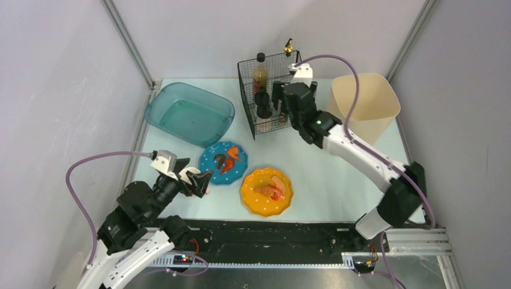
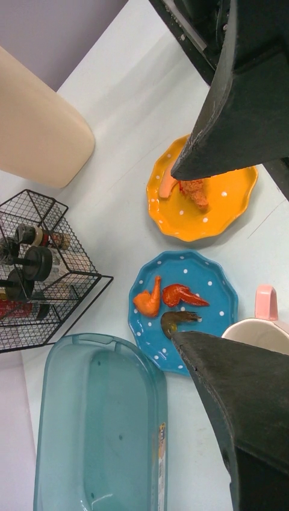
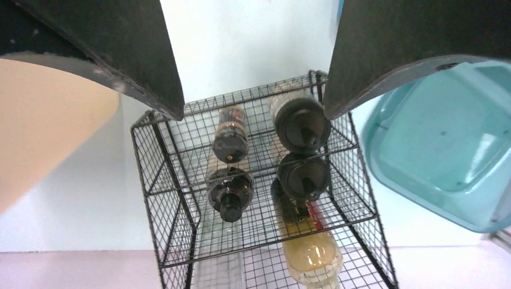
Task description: Clear the kitchen counter
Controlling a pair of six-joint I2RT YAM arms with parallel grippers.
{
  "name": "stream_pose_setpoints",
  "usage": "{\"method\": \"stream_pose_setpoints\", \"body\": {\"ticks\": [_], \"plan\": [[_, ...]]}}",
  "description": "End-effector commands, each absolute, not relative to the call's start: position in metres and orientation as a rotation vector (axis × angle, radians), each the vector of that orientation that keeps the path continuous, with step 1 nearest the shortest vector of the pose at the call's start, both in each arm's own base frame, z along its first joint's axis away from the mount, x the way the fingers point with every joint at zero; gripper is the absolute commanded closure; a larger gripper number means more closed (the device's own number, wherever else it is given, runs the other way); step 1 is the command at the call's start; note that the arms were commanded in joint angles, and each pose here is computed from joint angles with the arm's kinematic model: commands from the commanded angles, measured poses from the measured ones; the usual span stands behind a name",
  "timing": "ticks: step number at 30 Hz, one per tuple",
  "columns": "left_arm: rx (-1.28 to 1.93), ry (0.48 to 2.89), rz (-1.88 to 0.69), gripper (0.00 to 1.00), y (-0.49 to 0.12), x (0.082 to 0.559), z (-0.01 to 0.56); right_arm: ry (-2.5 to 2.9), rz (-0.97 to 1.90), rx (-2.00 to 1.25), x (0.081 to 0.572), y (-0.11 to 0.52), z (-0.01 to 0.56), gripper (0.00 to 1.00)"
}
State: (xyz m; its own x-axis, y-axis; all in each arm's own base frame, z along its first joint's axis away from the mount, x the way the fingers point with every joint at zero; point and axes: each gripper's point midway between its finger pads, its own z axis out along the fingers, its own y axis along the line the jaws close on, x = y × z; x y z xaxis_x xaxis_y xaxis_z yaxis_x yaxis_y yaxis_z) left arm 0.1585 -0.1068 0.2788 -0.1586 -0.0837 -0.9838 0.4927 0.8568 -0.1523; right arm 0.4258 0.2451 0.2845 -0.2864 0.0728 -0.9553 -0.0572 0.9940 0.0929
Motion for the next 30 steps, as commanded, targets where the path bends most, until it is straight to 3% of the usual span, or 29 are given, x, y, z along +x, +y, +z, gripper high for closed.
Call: {"method": "stream_pose_setpoints", "body": {"ticks": [1, 5, 15, 22, 30], "plan": [[0.294, 1.630, -0.491, 0.02, -0.101, 0.163, 0.285, 1.945, 0.111, 0.099, 0.384, 0.213, 0.271, 0.05], [0.284, 1.628, -0.487, 0.02, -0.099, 0.163, 0.285, 2.045, 0.131, 0.083, 0.344, 0.197, 0.247, 0.01], [0.308, 1.648, -0.492, 0.02, -0.105, 0.164, 0.281, 2.210, 0.302, 0.024, 0.229, 0.186, 0.182, 0.01], [0.313, 1.653, -0.494, 0.02, -0.106, 0.165, 0.281, 2.380, 0.571, 0.113, 0.173, 0.199, 0.110, 0.10], [0.320, 1.665, -0.492, 0.02, -0.108, 0.166, 0.278, 2.435, 0.626, 0.264, 0.155, 0.209, 0.072, 0.19]]}}
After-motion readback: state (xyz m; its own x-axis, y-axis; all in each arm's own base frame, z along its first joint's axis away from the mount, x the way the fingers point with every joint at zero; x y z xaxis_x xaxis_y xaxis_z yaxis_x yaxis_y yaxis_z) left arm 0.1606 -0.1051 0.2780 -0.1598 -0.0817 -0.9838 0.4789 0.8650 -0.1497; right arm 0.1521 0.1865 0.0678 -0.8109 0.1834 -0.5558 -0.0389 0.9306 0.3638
